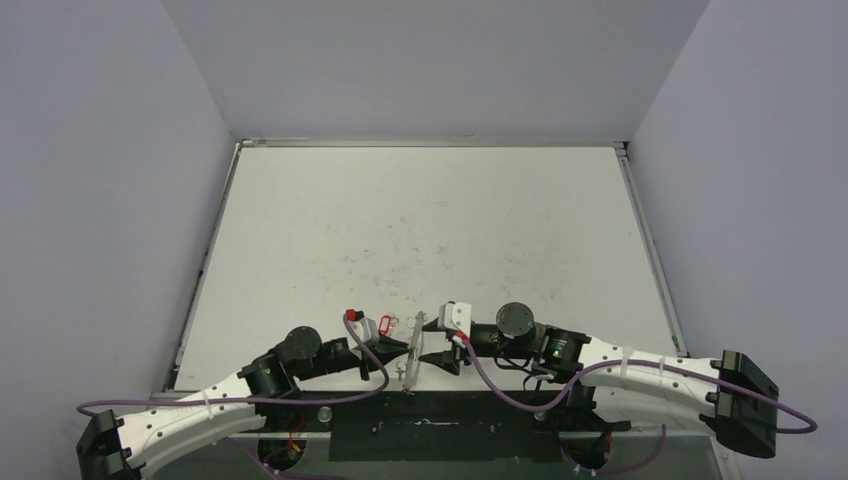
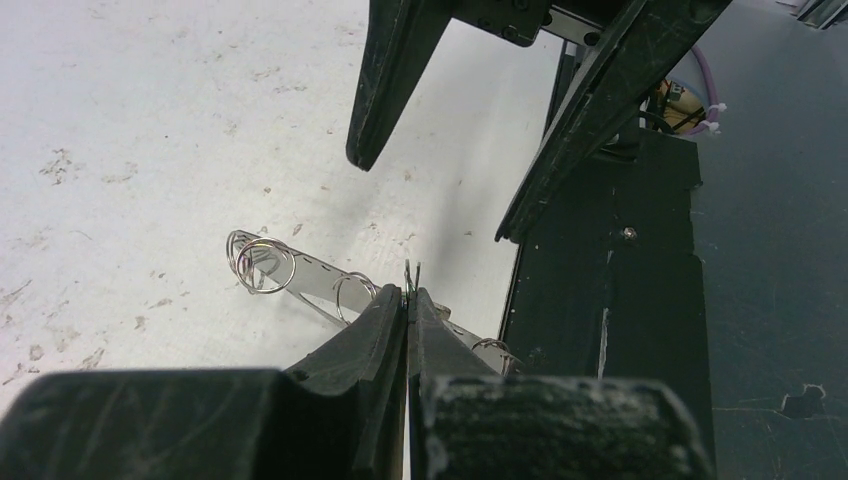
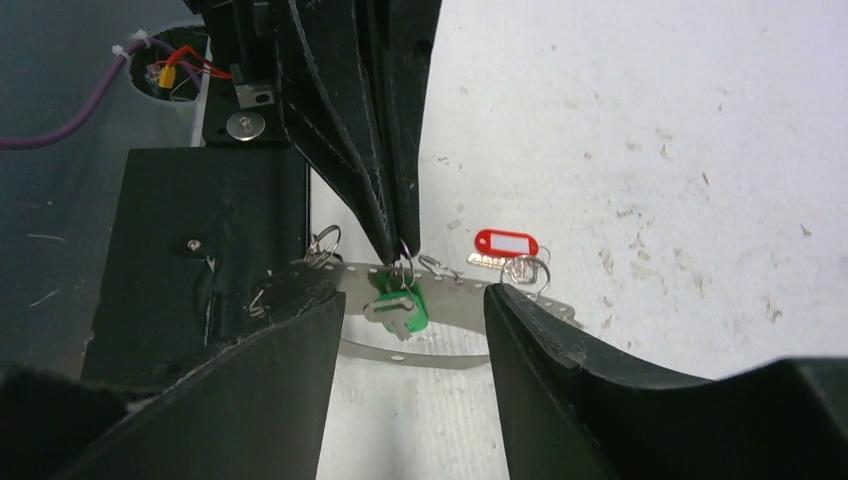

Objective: Put the keys on the keyring
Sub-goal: Insert the key onto the keyring.

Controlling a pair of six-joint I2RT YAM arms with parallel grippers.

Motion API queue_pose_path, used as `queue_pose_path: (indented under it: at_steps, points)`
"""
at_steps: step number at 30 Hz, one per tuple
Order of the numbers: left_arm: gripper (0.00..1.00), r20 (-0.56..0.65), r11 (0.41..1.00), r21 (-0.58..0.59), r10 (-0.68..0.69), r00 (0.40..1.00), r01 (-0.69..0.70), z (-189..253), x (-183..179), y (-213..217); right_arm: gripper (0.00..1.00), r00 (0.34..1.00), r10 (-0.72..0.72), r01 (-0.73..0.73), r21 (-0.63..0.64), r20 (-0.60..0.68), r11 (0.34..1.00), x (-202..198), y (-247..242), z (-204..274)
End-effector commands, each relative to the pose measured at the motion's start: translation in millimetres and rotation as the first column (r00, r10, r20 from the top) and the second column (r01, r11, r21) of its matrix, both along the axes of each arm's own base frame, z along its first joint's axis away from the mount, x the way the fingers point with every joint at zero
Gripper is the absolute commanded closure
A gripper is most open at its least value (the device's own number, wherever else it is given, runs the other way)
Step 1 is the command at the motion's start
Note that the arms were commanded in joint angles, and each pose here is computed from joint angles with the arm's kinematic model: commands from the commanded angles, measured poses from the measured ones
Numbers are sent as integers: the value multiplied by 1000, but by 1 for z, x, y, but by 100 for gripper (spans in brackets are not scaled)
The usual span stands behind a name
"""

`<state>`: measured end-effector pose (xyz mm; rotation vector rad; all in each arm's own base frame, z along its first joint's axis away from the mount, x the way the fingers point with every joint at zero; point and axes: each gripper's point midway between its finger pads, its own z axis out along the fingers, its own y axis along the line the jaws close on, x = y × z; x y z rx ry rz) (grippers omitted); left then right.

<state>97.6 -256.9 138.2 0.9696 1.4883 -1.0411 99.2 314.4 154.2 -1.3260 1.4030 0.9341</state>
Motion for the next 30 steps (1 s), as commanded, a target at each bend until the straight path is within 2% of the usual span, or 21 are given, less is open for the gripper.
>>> queue_pose_path:
  at_steps: [1, 13, 17, 18, 27, 30]
  points:
    - [100, 70, 995, -91, -45, 997, 51, 29, -5, -7, 50, 987, 89, -105, 120, 133, 987, -2, 21, 29]
    - [100, 73, 994, -96, -50, 996, 57, 32, -6, -8, 72, 987, 122, -132, 90, 104, 987, -3, 32, 9]
    - [100, 81, 993, -99, -55, 995, 62, 33, -6, -8, 86, 986, 146, -152, 79, 83, 985, -6, 34, 4]
    - [100, 82, 993, -98, -55, 995, 63, 33, -6, -8, 87, 986, 149, -155, 74, 79, 985, -7, 34, 2]
    - [100, 86, 993, -102, -58, 995, 66, 34, -7, -8, 74, 988, 140, -142, 30, 64, 989, -4, 32, -9]
    - [100, 87, 992, -102, -59, 994, 68, 34, -7, -8, 74, 988, 134, -136, 30, 73, 990, -4, 28, -11]
